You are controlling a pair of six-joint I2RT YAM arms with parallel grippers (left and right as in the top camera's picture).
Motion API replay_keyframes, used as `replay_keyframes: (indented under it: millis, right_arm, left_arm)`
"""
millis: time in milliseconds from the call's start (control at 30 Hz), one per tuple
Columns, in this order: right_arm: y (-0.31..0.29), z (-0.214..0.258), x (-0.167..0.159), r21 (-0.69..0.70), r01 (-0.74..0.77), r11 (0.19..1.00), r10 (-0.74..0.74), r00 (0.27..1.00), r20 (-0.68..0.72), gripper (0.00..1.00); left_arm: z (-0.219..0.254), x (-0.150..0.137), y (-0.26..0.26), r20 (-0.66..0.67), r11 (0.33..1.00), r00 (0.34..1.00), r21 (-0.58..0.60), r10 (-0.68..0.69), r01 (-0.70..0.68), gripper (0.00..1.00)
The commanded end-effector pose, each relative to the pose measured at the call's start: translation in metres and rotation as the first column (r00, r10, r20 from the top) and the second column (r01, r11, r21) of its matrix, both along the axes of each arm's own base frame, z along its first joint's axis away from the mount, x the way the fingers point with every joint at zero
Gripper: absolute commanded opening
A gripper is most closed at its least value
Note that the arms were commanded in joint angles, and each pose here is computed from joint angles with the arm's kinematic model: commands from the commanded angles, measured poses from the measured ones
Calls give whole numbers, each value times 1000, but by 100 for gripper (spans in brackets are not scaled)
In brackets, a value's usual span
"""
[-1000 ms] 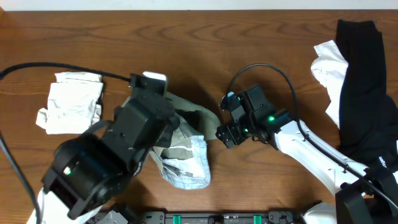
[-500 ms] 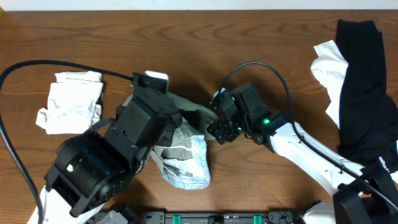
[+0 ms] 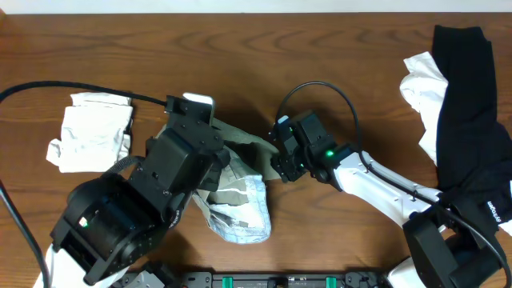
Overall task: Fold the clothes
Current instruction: 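Lift the trousers with the left gripper and grasp the other end with the right, then stretch the trousers between both grippers and lay them flat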
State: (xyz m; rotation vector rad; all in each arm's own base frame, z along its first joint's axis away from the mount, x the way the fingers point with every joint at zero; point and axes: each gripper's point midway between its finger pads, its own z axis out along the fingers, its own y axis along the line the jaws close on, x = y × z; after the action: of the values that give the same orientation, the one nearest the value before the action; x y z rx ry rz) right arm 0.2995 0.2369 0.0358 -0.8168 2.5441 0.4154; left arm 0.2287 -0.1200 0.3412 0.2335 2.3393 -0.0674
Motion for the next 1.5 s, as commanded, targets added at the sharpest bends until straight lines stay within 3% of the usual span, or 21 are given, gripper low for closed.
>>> replay_keyframes:
  millis: [0, 67, 133, 167, 233, 300, 567, 700, 800, 933, 1167, 1467]
  right_arm:
    - [-4, 0, 3, 2, 27, 1000, -27, 1000, 0, 58]
    - [1, 1, 0, 21, 10, 1000, -10, 1000, -10, 56]
    - [4, 1, -2, 24, 2, 1000, -2, 1000, -12, 48]
    - [4, 1, -2, 23, -2, 1000, 2, 1000, -12, 38]
    - [6, -1, -4, 22, -7, 1000, 8, 1000, -13, 9]
    - [7, -2, -4, 23, -5, 1000, 5, 1000, -17, 1]
    - [7, -2, -1, 23, 7, 1000, -7, 1000, -11, 1]
    - [-23, 5, 16, -58, 230, 972, -227, 973, 46, 1]
    - [-42, 42, 23, -52, 321, 946, -312, 941, 131, 1]
    - [-75, 133, 27, -3, 405, 914, -383, 867, 320, 1]
    - [-140, 267, -24, 120, 481, 869, -472, 728, 497, 1]
    - [-208, 337, -90, 180, 567, 804, -552, 600, 579, 1]
  left_arm:
    - [11, -1, 4, 37, 1000, 999, 3, -8, 8, 6]
    - [11, -1, 4, 37, 1000, 999, 4, -8, 8, 6]
    - [11, 0, 5, 43, 1000, 999, 9, -1, 0, 6]
    - [12, 0, 6, 46, 1000, 999, 13, 4, -4, 6]
    - [12, 0, 6, 46, 1000, 999, 13, 4, -4, 6]
    - [12, 0, 6, 46, 1000, 999, 13, 4, -4, 6]
    - [12, 0, 7, 45, 1000, 999, 15, 4, -4, 6]
    - [10, -1, 8, 40, 999, 999, 41, -14, 13, 6]
    - [9, -2, 12, 38, 998, 999, 59, -5, 3, 6]
    - [11, -1, 15, 51, 997, 999, 72, -1, -3, 6]
    - [16, -6, 19, 66, 996, 997, 90, -28, 22, 6]
    - [27, -29, 40, 83, 996, 996, 86, -37, 30, 6]
